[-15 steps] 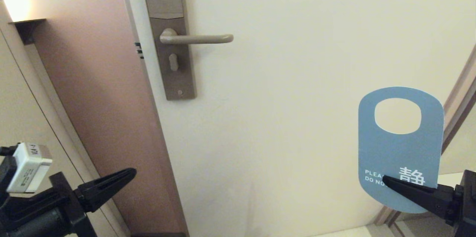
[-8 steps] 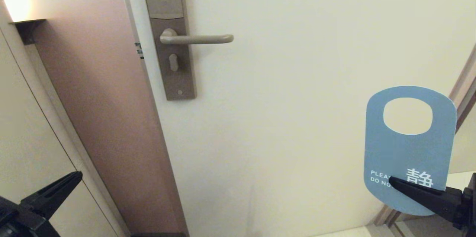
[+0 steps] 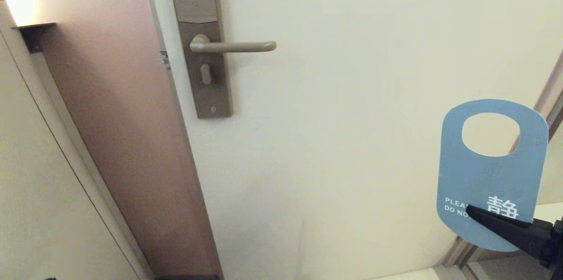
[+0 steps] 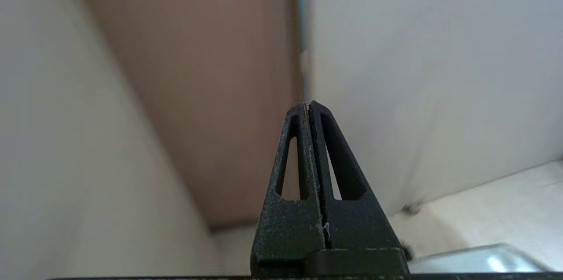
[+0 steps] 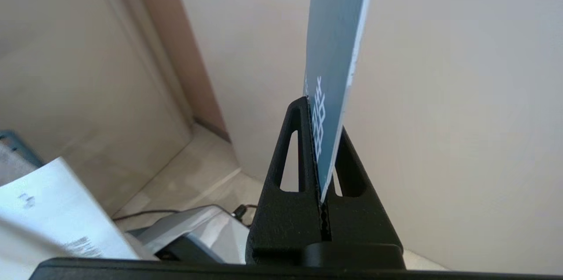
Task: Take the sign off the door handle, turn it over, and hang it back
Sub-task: Hang the sign back with the other side facing out
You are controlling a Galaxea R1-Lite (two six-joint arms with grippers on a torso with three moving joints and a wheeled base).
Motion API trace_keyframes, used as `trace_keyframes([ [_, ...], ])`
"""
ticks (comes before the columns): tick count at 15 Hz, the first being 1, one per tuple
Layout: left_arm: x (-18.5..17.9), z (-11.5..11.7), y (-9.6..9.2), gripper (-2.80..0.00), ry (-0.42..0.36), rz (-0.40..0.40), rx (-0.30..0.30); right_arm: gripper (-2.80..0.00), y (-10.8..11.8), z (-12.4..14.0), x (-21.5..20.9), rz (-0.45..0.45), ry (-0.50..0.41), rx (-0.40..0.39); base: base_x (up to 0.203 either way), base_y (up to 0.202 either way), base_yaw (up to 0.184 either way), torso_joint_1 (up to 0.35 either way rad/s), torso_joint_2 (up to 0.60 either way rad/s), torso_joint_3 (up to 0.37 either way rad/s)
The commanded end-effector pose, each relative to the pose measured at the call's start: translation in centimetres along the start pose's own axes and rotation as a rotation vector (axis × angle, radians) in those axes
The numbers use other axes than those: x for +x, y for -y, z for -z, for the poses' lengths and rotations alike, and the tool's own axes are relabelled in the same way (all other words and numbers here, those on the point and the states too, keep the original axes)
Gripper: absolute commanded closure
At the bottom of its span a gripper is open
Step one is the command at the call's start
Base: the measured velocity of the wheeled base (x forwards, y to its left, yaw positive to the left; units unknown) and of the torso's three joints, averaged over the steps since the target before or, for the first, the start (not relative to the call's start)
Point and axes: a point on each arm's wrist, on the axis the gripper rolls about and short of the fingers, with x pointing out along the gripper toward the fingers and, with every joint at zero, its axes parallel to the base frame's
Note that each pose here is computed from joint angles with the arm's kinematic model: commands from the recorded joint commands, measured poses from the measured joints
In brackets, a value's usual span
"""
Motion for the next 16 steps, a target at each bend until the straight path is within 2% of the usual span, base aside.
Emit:
trace_keyframes([
  [1,-1.8,1.5,0.3,0.00,0.050,-0.037,0.007,0.00,0.5,0.0,0.0,0.045,0.004,0.014,0.000,0.000,0.000,0.000,0.00,0.000],
  [3,-2.3,2.1,0.3,0.00,0.056,-0.064,0.007,0.00,1.0,-0.2,0.1,0.079,0.003,0.025,0.000,0.000,0.000,0.000,0.00,0.000],
  [5,-2.8,2.3,0.4,0.00,0.121,-0.066,0.013,0.00,1.1,-0.4,0.5,0.085,-0.002,0.028,0.000,0.000,0.000,0.000,0.00,0.000],
  [7,-2.5,3.1,0.3,0.00,0.101,-0.100,0.024,0.00,1.2,-1.0,0.8,0.085,0.008,0.024,0.000,0.000,0.000,0.000,0.00,0.000],
  [9,-2.5,3.0,0.2,0.00,0.119,-0.118,0.033,0.00,1.5,-1.8,1.3,0.097,0.037,0.022,0.000,0.000,0.000,0.000,0.00,0.000],
  [13,-2.5,3.0,0.2,0.00,0.121,-0.127,0.011,0.00,1.6,-2.1,1.7,0.098,0.040,0.021,0.000,0.000,0.000,0.000,0.00,0.000],
  [16,-2.5,3.0,0.2,0.00,0.124,-0.126,-0.029,0.00,1.8,-2.6,2.4,0.094,0.056,0.019,0.000,0.000,0.000,0.000,0.00,0.000],
])
